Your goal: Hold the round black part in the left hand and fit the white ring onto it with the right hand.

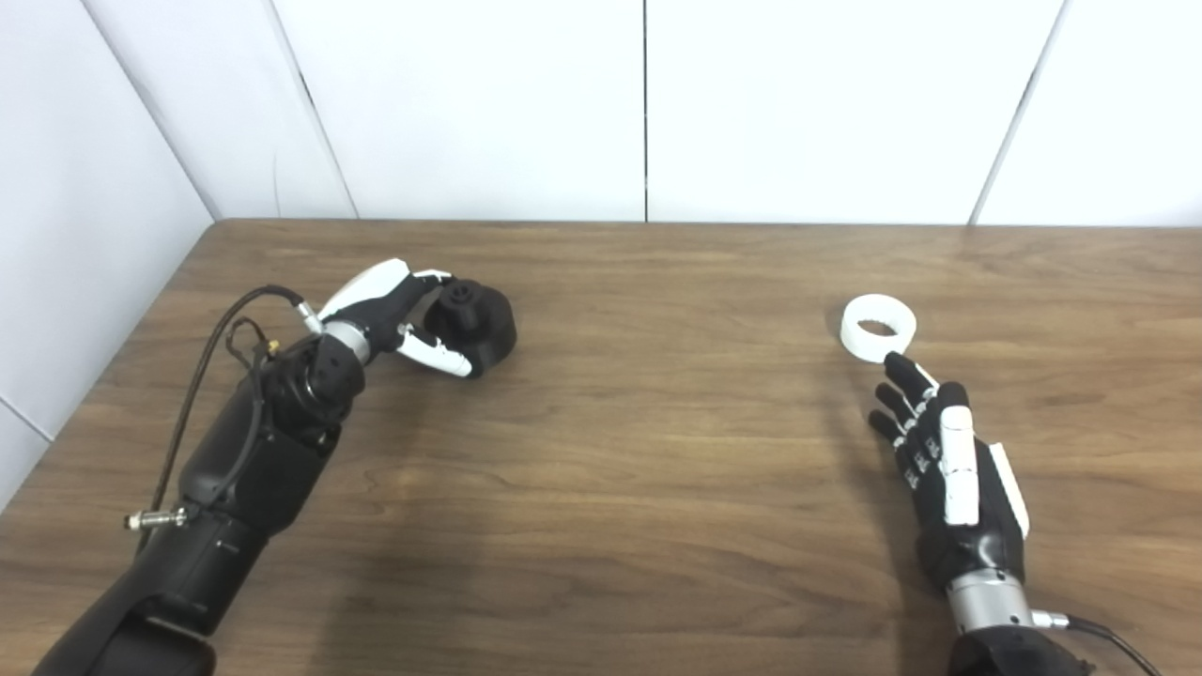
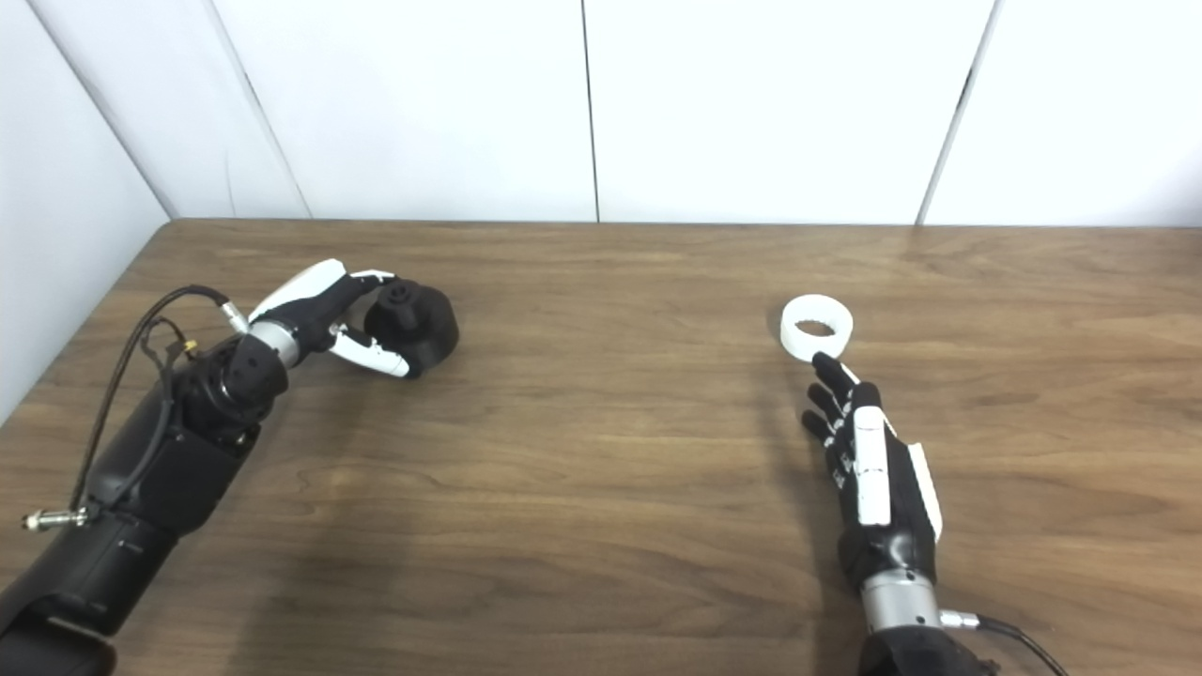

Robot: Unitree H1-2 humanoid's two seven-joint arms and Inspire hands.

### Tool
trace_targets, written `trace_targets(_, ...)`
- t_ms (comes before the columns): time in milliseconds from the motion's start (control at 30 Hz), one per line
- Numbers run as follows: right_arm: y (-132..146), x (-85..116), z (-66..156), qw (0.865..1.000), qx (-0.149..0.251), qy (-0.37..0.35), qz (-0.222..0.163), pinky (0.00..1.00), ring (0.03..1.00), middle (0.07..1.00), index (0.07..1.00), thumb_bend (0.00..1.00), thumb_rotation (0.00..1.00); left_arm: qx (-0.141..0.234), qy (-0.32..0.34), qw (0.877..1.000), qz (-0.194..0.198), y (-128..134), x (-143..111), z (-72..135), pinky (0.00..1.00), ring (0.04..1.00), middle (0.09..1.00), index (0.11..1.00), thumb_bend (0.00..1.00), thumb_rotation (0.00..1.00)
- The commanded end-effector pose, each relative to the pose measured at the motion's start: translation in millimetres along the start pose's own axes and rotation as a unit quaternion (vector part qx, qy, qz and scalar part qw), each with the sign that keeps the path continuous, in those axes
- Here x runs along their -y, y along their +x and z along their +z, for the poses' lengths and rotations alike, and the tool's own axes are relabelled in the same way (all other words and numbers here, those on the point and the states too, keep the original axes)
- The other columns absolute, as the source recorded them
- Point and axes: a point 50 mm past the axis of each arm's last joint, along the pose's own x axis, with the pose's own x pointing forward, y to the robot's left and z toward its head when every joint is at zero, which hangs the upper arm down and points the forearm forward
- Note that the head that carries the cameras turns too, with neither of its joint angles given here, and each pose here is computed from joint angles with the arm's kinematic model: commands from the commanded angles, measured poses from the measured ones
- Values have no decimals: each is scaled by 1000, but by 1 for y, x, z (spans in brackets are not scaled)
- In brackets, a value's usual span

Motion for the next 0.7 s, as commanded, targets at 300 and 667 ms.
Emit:
trace_targets(300, -24, -6, -10, 999, -3, 29, -19, 897, 926, 927, 853, 528, 993, 31, 13, 998, 53, 2, -34, 20, 973, 1000, 960, 756, 981, 229)
trace_targets(667, -24, -4, -9, 1000, -1, 26, -16, 889, 924, 928, 857, 537, 1000, 20, 16, 998, 52, 2, -32, 18, 994, 1000, 960, 680, 891, 172)
